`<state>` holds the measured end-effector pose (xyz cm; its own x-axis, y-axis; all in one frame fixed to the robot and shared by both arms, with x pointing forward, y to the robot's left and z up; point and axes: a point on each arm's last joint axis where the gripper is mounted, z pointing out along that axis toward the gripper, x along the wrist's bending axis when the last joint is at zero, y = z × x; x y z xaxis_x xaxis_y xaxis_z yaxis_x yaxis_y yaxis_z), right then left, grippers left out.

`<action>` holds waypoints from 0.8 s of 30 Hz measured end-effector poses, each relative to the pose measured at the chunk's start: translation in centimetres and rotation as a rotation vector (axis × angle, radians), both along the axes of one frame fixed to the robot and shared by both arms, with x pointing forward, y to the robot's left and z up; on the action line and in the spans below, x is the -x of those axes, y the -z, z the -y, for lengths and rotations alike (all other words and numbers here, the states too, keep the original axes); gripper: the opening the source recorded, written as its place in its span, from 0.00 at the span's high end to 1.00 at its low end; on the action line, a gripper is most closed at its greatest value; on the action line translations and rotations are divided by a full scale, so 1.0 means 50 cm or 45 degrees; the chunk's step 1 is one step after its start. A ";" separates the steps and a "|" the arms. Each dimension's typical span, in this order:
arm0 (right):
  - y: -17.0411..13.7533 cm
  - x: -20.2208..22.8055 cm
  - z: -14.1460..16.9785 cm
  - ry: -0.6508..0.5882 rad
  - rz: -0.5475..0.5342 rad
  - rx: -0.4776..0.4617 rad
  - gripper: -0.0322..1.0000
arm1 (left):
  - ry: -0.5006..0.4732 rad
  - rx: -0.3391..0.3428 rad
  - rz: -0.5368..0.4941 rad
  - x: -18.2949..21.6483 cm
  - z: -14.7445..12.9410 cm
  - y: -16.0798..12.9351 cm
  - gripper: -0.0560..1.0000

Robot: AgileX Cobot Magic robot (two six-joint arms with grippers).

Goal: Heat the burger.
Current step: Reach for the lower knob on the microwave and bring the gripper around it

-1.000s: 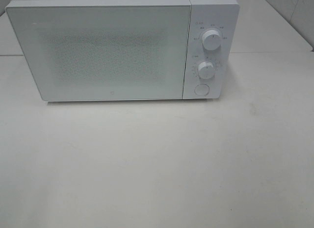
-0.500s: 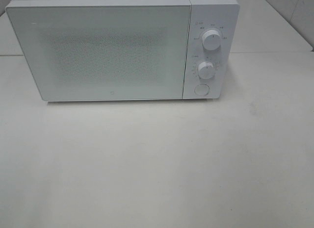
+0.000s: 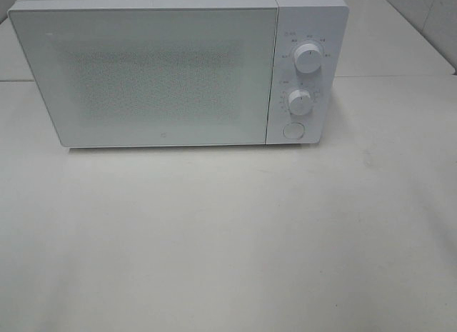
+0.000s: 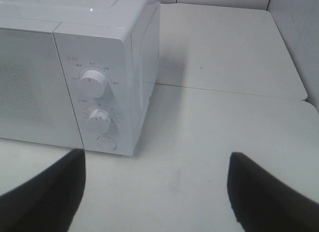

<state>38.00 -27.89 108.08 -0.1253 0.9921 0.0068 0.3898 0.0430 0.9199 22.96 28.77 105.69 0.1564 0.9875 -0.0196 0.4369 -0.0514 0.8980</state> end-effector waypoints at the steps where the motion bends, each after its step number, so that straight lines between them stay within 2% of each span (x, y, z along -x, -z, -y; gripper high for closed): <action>1: 0.002 -0.009 -0.002 -0.002 0.000 0.000 0.23 | 0.000 0.000 0.000 0.000 0.000 0.000 0.01; 10: 0.050 -0.074 -0.014 -0.020 0.033 -0.013 0.23 | 0.000 0.000 0.000 0.000 0.000 0.000 0.01; 13: 0.075 -0.088 -0.018 -0.028 0.067 -0.026 0.23 | 0.000 0.000 0.000 0.000 0.000 0.000 0.01; 15: 0.110 -0.100 -0.022 -0.041 0.159 -0.053 0.23 | 0.000 0.000 0.000 0.000 0.000 0.000 0.01; 16: 0.110 -0.100 -0.022 -0.041 0.159 -0.053 0.23 | 0.000 0.000 0.000 0.000 0.000 0.000 0.01; 18: 0.138 -0.104 -0.022 -0.025 0.207 -0.096 0.23 | 0.000 0.000 0.000 0.000 0.000 0.000 0.01; 21: 0.149 -0.105 -0.021 -0.012 0.217 -0.109 0.23 | 0.000 0.000 0.000 0.000 0.000 0.000 0.01; 23: 0.188 -0.110 -0.013 0.054 0.237 -0.109 0.23 | 0.000 0.000 0.000 0.000 0.000 0.000 0.01; 24: 0.188 -0.110 -0.013 0.054 0.237 -0.109 0.23 | 0.000 0.000 0.000 0.000 0.000 0.000 0.01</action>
<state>43.51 -27.26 98.70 -0.0900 0.9933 0.0723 0.2127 -0.0517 0.9758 22.96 28.77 105.69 0.1564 0.9875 -0.0196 0.4369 -0.0514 0.8980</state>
